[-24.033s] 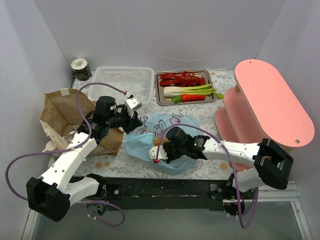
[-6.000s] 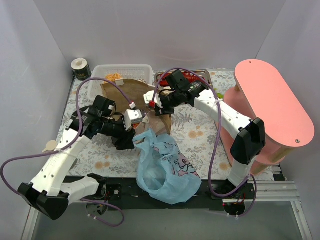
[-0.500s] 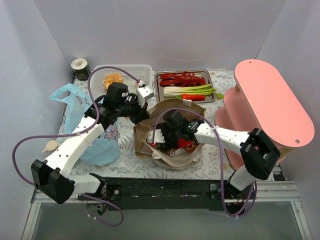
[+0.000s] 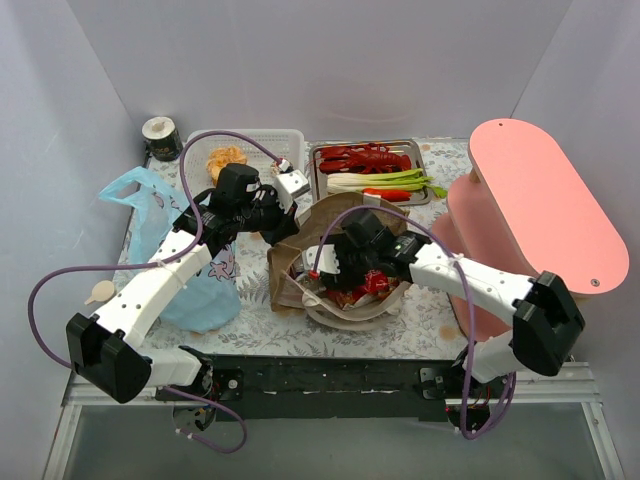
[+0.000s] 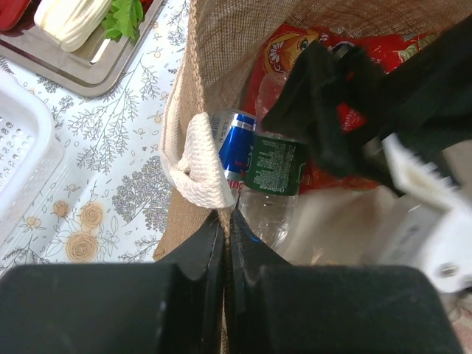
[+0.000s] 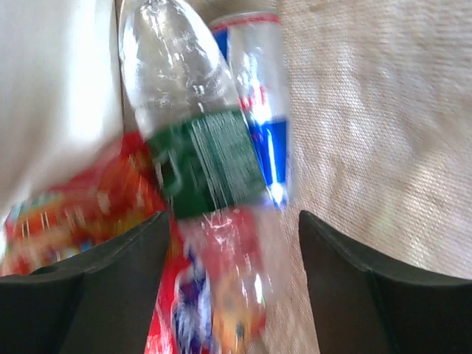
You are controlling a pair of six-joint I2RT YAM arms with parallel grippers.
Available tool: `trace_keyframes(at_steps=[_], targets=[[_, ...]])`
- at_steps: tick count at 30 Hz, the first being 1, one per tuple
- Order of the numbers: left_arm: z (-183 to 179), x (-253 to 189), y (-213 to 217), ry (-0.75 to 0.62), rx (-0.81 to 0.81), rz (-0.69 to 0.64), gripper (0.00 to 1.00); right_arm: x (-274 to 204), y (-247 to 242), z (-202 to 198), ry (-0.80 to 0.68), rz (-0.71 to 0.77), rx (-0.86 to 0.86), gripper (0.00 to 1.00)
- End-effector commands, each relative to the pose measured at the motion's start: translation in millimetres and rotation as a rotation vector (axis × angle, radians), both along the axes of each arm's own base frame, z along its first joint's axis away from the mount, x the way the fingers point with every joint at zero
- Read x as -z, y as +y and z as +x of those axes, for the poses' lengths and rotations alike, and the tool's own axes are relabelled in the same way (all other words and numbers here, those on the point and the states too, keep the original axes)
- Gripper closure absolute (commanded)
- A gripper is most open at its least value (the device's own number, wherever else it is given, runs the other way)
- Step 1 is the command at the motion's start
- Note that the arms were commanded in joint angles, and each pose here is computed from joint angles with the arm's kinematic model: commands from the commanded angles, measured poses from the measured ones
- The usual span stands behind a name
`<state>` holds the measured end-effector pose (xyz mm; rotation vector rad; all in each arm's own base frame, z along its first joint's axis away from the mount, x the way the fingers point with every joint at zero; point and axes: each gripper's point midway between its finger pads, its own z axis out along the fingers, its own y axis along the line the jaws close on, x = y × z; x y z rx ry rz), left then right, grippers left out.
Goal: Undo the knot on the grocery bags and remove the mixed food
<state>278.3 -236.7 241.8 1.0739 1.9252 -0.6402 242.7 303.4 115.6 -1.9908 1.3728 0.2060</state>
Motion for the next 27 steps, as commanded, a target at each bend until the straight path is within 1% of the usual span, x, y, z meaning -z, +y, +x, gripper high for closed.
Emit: trace_keyframes(at_steps=[1,5,9,11,14,15,17,18,19,20,22,24,25,26,27], targets=[[2.3,-20.3,-3.2,-0.075,0.017,-0.029,1.0,-39.5,-34.9,-11.1,0.059,-0.041,0.104,0.25],[3.7,-19.3,-2.5,-0.081,0.006,-0.028,1.0,-28.6,-53.3,-29.5,0.138,-0.1,0.108,0.26],[6.4,-17.4,0.0,-0.086,-0.007,-0.019,1.0,-8.6,-68.4,-52.0,0.297,-0.183,0.083,0.26],[7.5,-15.0,0.8,-0.082,-0.014,-0.012,1.0,8.6,-77.4,-60.0,0.37,-0.238,0.099,0.25],[8.9,-11.6,5.1,-0.077,-0.027,0.006,1.0,29.8,-90.1,-65.1,0.386,-0.292,0.108,0.25],[9.7,-11.5,7.6,-0.081,-0.034,0.013,1.0,33.1,-94.5,-62.4,0.368,-0.311,0.117,0.27],[11.2,-10.6,14.5,-0.096,-0.049,0.04,1.0,34.6,-97.4,-61.2,0.356,-0.326,0.112,0.51],[11.7,-8.4,18.9,-0.096,-0.057,0.049,1.0,33.4,-98.4,-62.7,0.351,-0.339,0.073,0.64],[11.8,-6.1,23.1,-0.102,-0.055,0.063,1.0,30.3,-97.3,-63.0,0.346,-0.334,0.054,0.86],[9.3,-5.4,27.4,-0.109,-0.055,0.073,1.0,27.8,-97.3,-64.8,0.352,-0.334,0.042,0.97],[6.3,3.8,36.1,-0.113,-0.059,0.108,1.0,11.4,-91.6,-64.6,0.353,-0.31,0.022,0.99],[3.3,9.2,48.5,-0.138,-0.066,0.161,1.0,-13.2,-76.3,-63.0,0.351,-0.219,-0.005,0.99],[0.7,16.6,54.4,-0.132,-0.068,0.191,1.0,-45.3,-66.2,-57.1,0.306,-0.137,-0.034,0.99],[0.2,16.2,61.9,-0.156,-0.072,0.213,1.0,-63.7,-59.4,-57.9,0.29,-0.079,-0.066,0.99],[1.4,18.3,69.0,-0.169,-0.088,0.239,1.0,-97.3,-48.3,-62.5,0.237,0.021,-0.16,0.99]])
